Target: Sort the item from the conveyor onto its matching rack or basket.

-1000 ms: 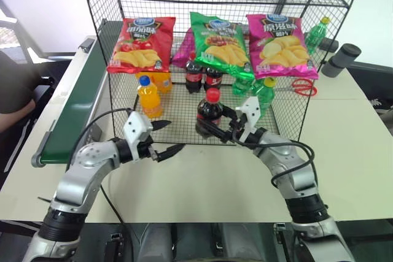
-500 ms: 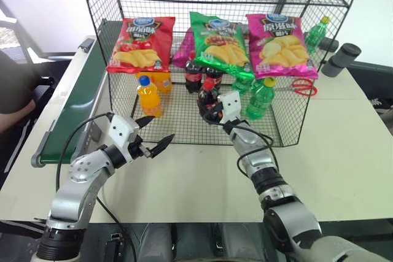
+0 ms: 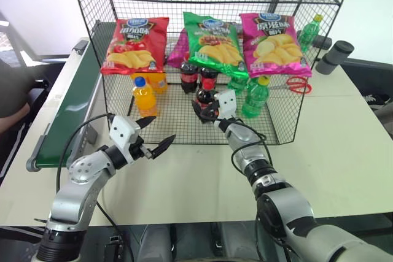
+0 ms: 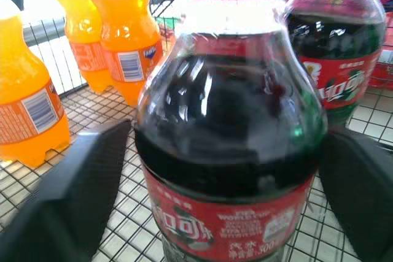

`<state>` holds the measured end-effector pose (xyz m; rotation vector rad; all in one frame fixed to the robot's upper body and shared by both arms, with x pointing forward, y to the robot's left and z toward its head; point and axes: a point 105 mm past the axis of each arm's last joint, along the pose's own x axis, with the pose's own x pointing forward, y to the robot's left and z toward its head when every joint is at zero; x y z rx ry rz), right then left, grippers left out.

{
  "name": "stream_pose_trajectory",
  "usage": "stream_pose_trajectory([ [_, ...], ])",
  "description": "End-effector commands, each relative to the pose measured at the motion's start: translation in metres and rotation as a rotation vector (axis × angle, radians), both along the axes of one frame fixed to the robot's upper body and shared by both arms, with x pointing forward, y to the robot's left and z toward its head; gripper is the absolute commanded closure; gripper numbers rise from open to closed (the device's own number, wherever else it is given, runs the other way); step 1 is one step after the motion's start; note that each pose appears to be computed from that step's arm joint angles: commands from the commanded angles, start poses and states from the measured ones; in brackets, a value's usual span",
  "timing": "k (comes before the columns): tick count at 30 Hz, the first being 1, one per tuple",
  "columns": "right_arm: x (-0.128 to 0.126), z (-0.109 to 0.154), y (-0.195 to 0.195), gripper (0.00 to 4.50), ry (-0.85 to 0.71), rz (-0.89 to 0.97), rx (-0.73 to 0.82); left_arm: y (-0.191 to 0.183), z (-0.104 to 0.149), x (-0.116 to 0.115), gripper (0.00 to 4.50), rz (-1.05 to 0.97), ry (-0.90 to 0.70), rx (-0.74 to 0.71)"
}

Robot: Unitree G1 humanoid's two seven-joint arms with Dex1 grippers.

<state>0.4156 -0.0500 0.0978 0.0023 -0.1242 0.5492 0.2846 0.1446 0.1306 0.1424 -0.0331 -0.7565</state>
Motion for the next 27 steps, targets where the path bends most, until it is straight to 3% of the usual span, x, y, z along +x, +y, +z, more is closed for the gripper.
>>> stream_pose_trajectory([
  [1, -0.003, 0.019, 0.004, 0.03, -0.091, 0.036, 0.009, -0.004, 0.009, -0.002, 0.00, -0.018, -0.039, 0.001],
  [11, -0.023, 0.022, -0.047, 0.03, -0.152, 0.036, -0.080, 0.002, 0.014, 0.000, 0.00, 0.002, -0.045, -0.007],
  [21, -0.109, 0.042, -0.130, 0.03, -0.070, 0.230, -0.209, 0.035, 0.012, 0.001, 0.00, 0.071, -0.025, 0.044],
  [27, -0.134, 0.049, -0.168, 0.03, 0.011, 0.188, -0.247, 0.051, 0.002, 0.001, 0.00, 0.105, 0.029, 0.090],
])
